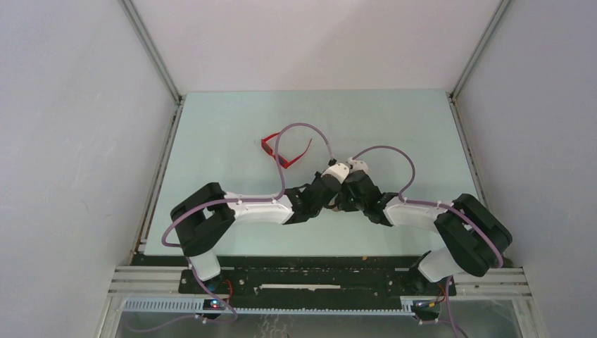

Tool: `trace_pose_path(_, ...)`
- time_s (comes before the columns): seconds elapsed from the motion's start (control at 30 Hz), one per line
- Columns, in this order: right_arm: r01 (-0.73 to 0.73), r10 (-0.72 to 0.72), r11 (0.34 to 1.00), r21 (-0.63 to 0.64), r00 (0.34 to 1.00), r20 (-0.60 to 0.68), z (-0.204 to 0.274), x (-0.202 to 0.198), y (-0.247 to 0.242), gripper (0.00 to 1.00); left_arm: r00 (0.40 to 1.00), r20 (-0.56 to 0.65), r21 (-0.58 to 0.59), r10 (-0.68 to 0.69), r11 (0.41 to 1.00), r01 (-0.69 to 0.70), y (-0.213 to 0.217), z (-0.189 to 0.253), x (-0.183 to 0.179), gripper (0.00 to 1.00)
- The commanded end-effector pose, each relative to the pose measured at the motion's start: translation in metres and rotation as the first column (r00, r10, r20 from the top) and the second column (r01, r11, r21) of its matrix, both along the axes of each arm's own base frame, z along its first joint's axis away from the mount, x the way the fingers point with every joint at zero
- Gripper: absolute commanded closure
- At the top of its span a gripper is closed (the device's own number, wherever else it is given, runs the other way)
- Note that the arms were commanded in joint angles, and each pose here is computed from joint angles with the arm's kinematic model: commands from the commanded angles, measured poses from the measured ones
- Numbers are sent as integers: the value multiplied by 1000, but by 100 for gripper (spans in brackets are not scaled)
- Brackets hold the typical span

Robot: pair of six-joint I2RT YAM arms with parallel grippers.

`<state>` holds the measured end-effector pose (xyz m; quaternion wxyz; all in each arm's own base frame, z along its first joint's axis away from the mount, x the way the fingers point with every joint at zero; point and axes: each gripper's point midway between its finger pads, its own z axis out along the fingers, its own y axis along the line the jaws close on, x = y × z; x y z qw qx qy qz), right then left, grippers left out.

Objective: Organize the sunglasses

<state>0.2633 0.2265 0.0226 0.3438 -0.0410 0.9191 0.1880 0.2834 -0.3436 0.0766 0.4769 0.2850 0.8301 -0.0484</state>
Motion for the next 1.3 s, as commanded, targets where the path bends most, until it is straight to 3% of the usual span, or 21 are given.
trace_pose_path(0.0,-28,27,993,-112,1000,-14,-23,-12,-8,67,998,59,-55,36,998,-32,-3,15,10,100)
trace_pose_path(0.47,-20,18,996,-89,1000,-20,-20,-15,-4,100,998,50,-56,29,998,-26,-4,13,9,100)
trace_pose_path(1.27,-118,118,993,-14,992,33,4,-21,19,100,998,47,-51,32,998,-29,-4,10,9,100)
